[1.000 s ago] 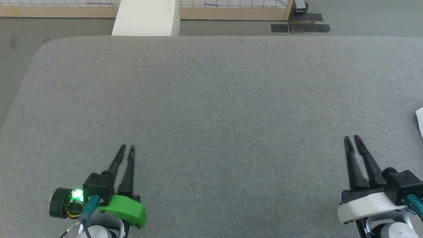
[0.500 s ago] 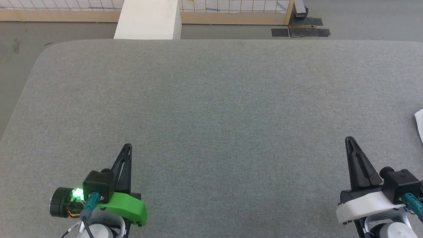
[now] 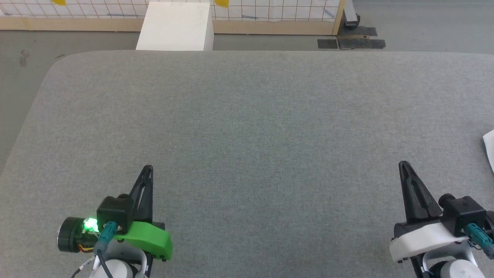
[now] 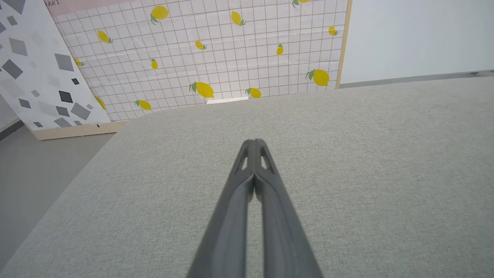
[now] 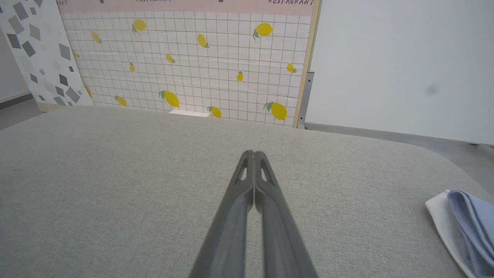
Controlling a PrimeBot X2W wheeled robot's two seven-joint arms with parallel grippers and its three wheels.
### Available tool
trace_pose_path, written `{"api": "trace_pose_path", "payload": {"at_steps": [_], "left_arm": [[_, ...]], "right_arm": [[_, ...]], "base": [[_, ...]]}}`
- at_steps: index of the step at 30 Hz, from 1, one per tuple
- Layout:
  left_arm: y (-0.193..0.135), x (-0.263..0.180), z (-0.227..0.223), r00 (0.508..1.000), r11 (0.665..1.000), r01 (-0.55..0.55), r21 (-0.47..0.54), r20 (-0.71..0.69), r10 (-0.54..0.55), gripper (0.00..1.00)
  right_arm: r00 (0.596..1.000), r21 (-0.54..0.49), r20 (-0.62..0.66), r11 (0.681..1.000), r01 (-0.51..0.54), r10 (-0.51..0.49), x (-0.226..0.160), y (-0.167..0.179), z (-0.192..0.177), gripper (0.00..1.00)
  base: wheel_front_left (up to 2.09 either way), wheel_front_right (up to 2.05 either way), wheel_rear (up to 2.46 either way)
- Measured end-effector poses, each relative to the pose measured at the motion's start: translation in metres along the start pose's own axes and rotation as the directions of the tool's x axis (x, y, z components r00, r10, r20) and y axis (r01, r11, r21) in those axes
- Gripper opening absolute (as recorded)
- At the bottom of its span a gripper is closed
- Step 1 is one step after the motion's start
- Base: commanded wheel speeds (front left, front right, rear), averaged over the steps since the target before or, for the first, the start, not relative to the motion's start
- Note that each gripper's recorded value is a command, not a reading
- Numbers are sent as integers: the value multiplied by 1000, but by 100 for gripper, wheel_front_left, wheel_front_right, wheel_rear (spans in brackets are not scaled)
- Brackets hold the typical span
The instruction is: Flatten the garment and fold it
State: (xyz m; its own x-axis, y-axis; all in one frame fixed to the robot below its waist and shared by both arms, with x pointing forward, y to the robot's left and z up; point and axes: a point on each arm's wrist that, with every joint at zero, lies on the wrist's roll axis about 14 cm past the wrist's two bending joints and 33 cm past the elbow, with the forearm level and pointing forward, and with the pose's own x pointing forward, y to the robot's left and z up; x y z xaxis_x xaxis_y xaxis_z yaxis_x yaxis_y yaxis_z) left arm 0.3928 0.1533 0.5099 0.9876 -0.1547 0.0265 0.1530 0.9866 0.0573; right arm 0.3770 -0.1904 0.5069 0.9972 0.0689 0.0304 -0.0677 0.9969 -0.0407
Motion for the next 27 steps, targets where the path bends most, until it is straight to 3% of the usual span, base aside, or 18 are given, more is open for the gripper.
{"api": "trace_pose_path", "payload": {"at_steps": [27], "left_arm": [[6, -3, 9, 999, 999, -40, 2, 3, 40, 0]], "right_arm": [[1000, 0, -14, 1000, -17, 17, -1, 8, 5, 0]], "base": [[0, 0, 0]]}}
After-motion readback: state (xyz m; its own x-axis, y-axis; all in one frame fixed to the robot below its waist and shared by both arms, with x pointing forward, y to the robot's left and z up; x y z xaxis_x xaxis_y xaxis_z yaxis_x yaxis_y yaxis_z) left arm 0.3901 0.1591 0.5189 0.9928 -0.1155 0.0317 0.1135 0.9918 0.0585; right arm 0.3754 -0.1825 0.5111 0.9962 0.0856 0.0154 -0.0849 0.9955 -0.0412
